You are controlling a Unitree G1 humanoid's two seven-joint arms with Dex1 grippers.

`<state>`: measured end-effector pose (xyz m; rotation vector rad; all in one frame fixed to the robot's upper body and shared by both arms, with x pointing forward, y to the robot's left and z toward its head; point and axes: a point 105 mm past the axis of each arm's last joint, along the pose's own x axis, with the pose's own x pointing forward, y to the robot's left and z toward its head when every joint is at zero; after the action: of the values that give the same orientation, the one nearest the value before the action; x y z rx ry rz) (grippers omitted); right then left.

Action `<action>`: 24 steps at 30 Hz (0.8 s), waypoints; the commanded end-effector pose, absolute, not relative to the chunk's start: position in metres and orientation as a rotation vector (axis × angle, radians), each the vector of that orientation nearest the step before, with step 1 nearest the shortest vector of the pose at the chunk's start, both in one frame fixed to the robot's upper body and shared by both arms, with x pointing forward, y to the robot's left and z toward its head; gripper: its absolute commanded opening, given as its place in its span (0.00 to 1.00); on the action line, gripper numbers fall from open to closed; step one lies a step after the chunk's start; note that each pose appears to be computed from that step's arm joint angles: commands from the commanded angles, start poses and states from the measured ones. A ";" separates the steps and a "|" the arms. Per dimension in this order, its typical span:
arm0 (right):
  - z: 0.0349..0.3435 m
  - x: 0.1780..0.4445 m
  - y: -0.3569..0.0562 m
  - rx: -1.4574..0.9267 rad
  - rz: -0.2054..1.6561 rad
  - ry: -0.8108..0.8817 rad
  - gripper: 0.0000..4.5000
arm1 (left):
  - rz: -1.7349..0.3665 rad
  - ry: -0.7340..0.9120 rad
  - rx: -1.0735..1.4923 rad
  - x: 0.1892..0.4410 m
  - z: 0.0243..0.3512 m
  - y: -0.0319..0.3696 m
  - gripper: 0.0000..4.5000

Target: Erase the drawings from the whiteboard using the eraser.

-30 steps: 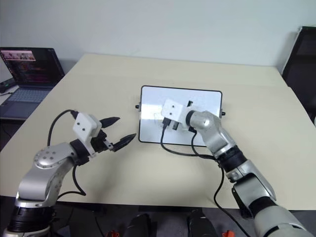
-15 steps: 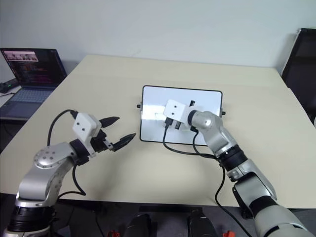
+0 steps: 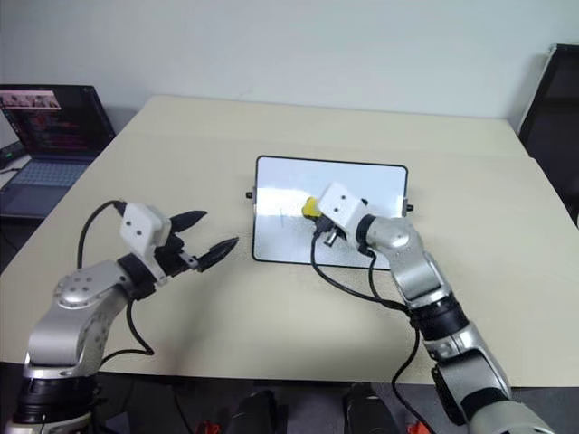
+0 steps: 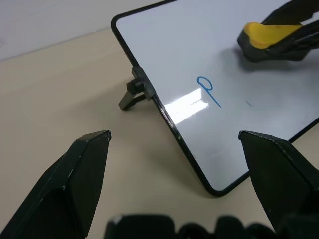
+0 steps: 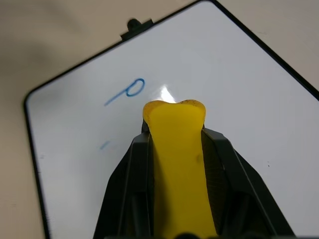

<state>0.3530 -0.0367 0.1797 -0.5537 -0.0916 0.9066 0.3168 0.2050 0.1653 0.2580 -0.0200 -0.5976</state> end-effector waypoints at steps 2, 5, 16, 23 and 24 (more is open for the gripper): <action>0.187 0.318 -0.032 -0.441 1.020 -0.125 0.22 | -0.591 -0.076 0.222 0.316 0.180 0.209 1.00; 0.182 0.314 -0.029 -0.434 1.026 -0.123 0.22 | -0.583 -0.080 0.201 0.317 0.181 0.212 1.00; 0.184 0.348 0.015 -0.688 1.007 -0.181 0.22 | -0.567 -0.066 0.243 0.322 0.183 0.220 1.00; 0.191 0.389 0.029 -0.757 0.879 -0.184 0.22 | -0.612 -0.065 0.277 0.317 0.182 0.208 1.00; 0.188 0.392 0.028 -0.765 0.876 -0.171 0.22 | -0.615 -0.065 0.279 0.316 0.182 0.207 1.00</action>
<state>0.3891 0.0266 0.1783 -0.7500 -0.1272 0.8967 0.3194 0.2129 0.1684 0.2291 -0.0174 -0.5966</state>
